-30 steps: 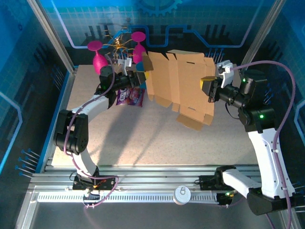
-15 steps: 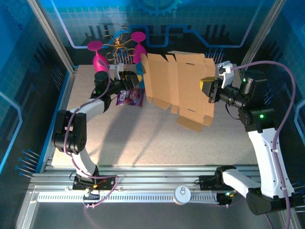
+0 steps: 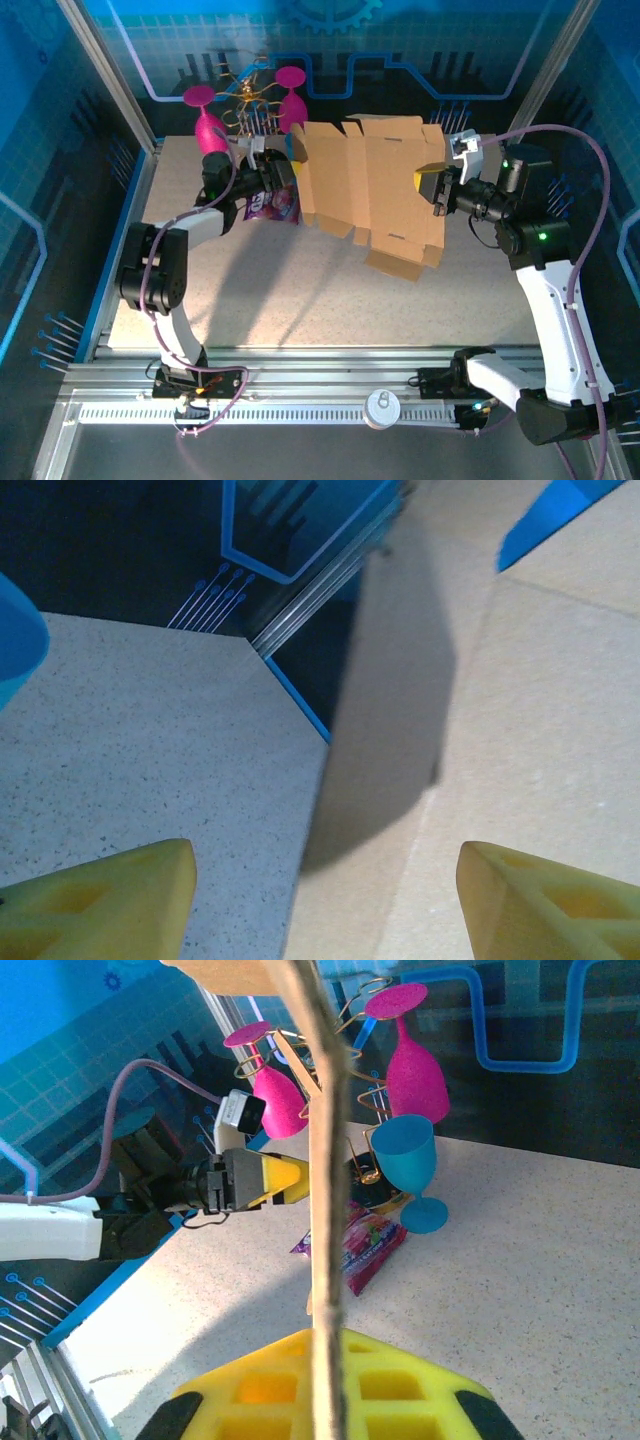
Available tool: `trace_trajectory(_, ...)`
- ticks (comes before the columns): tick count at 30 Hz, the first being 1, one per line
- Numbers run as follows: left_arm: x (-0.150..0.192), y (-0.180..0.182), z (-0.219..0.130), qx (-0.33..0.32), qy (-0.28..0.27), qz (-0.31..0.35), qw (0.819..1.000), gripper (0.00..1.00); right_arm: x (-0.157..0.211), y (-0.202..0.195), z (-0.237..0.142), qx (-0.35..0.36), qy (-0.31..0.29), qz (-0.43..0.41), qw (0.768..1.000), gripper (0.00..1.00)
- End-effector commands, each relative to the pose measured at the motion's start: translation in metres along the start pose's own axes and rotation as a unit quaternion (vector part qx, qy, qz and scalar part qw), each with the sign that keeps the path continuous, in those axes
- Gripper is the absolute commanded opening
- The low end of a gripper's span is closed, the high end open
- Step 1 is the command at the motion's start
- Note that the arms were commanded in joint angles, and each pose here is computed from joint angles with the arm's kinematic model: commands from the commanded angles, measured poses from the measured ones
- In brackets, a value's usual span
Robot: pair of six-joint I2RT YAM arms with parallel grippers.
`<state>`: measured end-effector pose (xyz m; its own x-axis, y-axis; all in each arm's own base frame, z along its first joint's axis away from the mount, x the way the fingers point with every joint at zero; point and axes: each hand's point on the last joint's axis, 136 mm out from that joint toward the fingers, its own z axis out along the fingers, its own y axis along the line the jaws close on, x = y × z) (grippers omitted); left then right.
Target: Fold the paper box
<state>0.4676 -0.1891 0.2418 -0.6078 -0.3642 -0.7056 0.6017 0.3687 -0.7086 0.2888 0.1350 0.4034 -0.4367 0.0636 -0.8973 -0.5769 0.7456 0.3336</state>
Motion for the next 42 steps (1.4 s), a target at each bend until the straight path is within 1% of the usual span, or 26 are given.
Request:
trace_trajectory(1,-0.010,-0.016,0.008,0.036,-0.005,0.019,0.999,0.69,0.001,-0.003,0.001,-0.006,-0.001,0.011,1.000,0.00)
trace_trajectory(5,-0.009,-0.023,0.013,0.038,-0.004,0.023,0.999,0.66,0.001,-0.005,0.003,-0.003,0.001,0.013,1.000,0.00)
trace_trajectory(7,-0.010,-0.024,0.013,0.035,-0.007,0.022,0.999,0.62,0.002,-0.007,0.004,0.001,0.003,0.014,1.000,0.00)
trace_trajectory(8,-0.010,-0.024,0.012,0.032,-0.008,0.020,0.999,0.59,0.003,-0.010,0.004,0.008,0.004,0.015,1.000,0.00)
trace_trajectory(11,-0.009,-0.023,0.011,0.025,-0.005,0.008,1.000,0.42,0.006,-0.021,0.005,0.037,0.012,0.016,0.999,0.00)
trace_trajectory(12,-0.008,-0.023,0.011,0.023,-0.003,0.002,1.000,0.38,0.008,-0.026,0.005,0.052,0.016,0.014,0.998,0.00)
trace_trajectory(13,-0.007,-0.023,0.010,0.021,-0.003,-0.003,1.000,0.37,0.009,-0.031,0.005,0.065,0.021,0.011,0.998,0.00)
trace_trajectory(14,-0.005,-0.025,0.008,0.018,-0.005,-0.008,1.000,0.39,0.012,-0.036,0.005,0.080,0.028,0.008,0.996,0.00)
trace_trajectory(15,-0.003,-0.026,0.005,0.010,-0.010,-0.014,1.000,0.46,0.014,-0.040,0.006,0.090,0.034,0.003,0.995,0.00)
trace_trajectory(16,-0.001,-0.025,0.002,-0.002,-0.017,-0.022,1.000,0.55,0.017,-0.044,0.007,0.098,0.041,-0.001,0.994,0.00)
trace_trajectory(17,0.001,-0.027,-0.003,-0.019,-0.027,-0.032,0.999,0.61,0.021,-0.048,0.009,0.105,0.051,-0.004,0.993,0.00)
trace_trajectory(19,0.005,-0.034,-0.009,-0.044,-0.042,-0.040,0.997,0.61,0.029,-0.051,0.011,0.108,0.066,-0.002,0.992,0.00)
trace_trajectory(20,0.008,-0.034,-0.012,-0.074,-0.047,-0.057,0.995,0.57,0.034,-0.051,0.013,0.105,0.075,0.003,0.992,0.00)
trace_trajectory(22,0.016,-0.041,-0.016,-0.119,-0.037,-0.070,0.990,0.49,0.047,-0.054,0.016,0.104,0.096,0.020,0.990,0.00)
trace_trajectory(24,0.023,-0.055,-0.019,-0.158,-0.020,-0.063,0.985,0.49,0.061,-0.057,0.017,0.109,0.128,0.046,0.985,0.00)
trace_trajectory(26,0.024,-0.069,-0.020,-0.170,-0.004,-0.053,0.984,0.50,0.074,-0.060,0.018,0.114,0.154,0.067,0.979,0.00)
trace_trajectory(27,0.025,-0.073,-0.020,-0.175,0.003,-0.059,0.983,0.51,0.083,-0.064,0.019,0.124,0.172,0.079,0.974,0.00)
trace_trajectory(31,0.023,-0.084,-0.012,-0.166,0.041,-0.089,0.981,0.51,0.115,-0.083,0.028,0.148,0.248,0.103,0.952,0.00)
trace_trajectory(33,0.021,-0.087,-0.005,-0.166,0.057,-0.099,0.979,0.51,0.126,-0.095,0.036,0.157,0.292,0.110,0.937,0.00)
trace_trajectory(35,0.018,-0.091,-0.001,-0.171,0.065,-0.101,0.978,0.54,0.131,-0.108,0.040,0.174,0.326,0.108,0.923,0.00)
trace_trajectory(37,0.016,-0.095,0.004,-0.171,0.071,-0.099,0.978,0.54,0.123,-0.121,0.043,0.204,0.335,0.089,0.916,0.00)
trace_trajectory(39,0.017,-0.105,0.012,-0.156,0.083,-0.073,0.982,0.55,0.115,-0.127,0.050,0.216,0.337,0.065,0.914,0.00)
trace_trajectory(42,0.029,-0.122,0.026,-0.132,0.118,0.002,0.984,0.59,0.111,-0.130,0.064,0.225,0.359,0.022,0.906,0.00)
